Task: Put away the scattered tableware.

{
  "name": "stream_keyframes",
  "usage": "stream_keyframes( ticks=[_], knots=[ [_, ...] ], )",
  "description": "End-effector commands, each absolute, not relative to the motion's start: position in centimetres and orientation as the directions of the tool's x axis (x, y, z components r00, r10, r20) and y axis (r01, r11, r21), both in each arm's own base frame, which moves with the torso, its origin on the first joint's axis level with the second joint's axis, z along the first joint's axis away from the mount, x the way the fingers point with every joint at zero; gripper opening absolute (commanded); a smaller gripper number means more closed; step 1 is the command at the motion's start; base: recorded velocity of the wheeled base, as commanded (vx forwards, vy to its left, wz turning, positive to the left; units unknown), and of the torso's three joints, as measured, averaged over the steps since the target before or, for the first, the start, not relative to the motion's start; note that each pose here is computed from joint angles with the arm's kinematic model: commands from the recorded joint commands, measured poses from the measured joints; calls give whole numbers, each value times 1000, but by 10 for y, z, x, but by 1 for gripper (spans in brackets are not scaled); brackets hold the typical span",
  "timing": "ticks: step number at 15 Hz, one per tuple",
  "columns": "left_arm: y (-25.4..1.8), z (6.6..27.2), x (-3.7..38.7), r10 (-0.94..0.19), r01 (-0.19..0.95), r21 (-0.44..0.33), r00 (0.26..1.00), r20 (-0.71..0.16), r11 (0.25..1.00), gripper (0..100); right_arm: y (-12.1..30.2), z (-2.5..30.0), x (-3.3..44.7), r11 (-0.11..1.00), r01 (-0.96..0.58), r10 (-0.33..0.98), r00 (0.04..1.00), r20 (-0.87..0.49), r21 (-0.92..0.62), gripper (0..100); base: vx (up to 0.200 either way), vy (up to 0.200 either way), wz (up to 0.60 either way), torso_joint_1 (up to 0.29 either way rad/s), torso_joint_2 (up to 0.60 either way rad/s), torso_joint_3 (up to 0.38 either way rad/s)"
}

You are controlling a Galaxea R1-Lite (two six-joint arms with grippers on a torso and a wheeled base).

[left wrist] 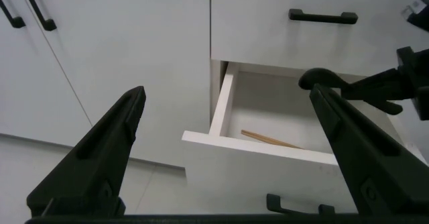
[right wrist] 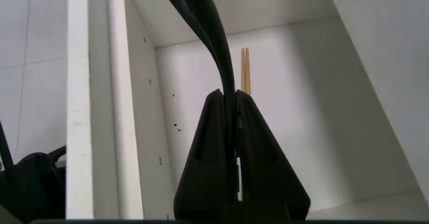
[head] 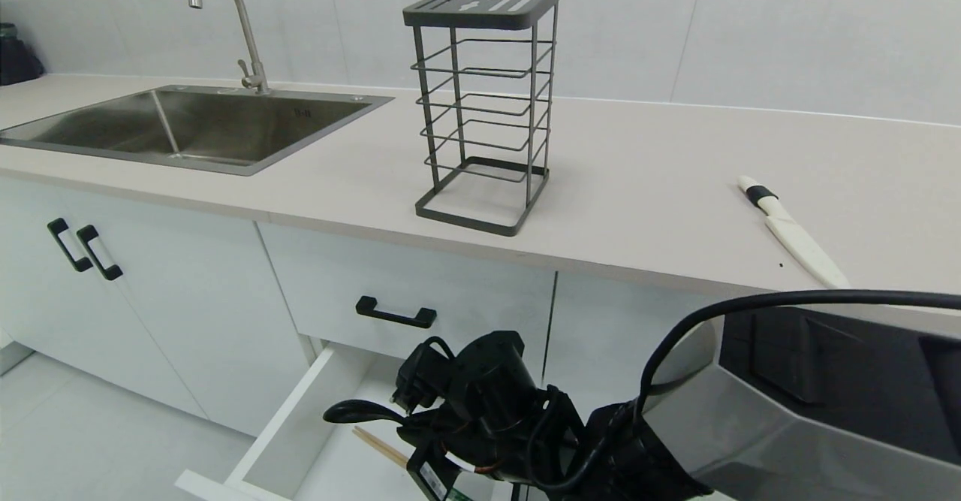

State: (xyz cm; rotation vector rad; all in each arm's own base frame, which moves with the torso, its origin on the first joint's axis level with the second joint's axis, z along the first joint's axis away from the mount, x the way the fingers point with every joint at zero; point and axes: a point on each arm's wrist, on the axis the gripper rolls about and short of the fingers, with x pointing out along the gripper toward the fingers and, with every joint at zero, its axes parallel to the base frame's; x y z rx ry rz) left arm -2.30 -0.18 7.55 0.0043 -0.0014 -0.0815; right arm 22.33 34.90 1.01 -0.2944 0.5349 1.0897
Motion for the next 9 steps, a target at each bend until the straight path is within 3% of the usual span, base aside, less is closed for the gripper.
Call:
stream_keyframes(
  ticks=[1,9],
  knots=[
    [-2,75,-23,-81,81,5,997,0,997,100,352,-5,229,448,-893,744,351,-568,35,0,0,0,0,0,0,0],
    [-2,75,-23,-81,81,5,997,0,997,100,356,-34,241,466,-884,717,349,-604,42,0,0,0,0,0,0,0]
  ],
)
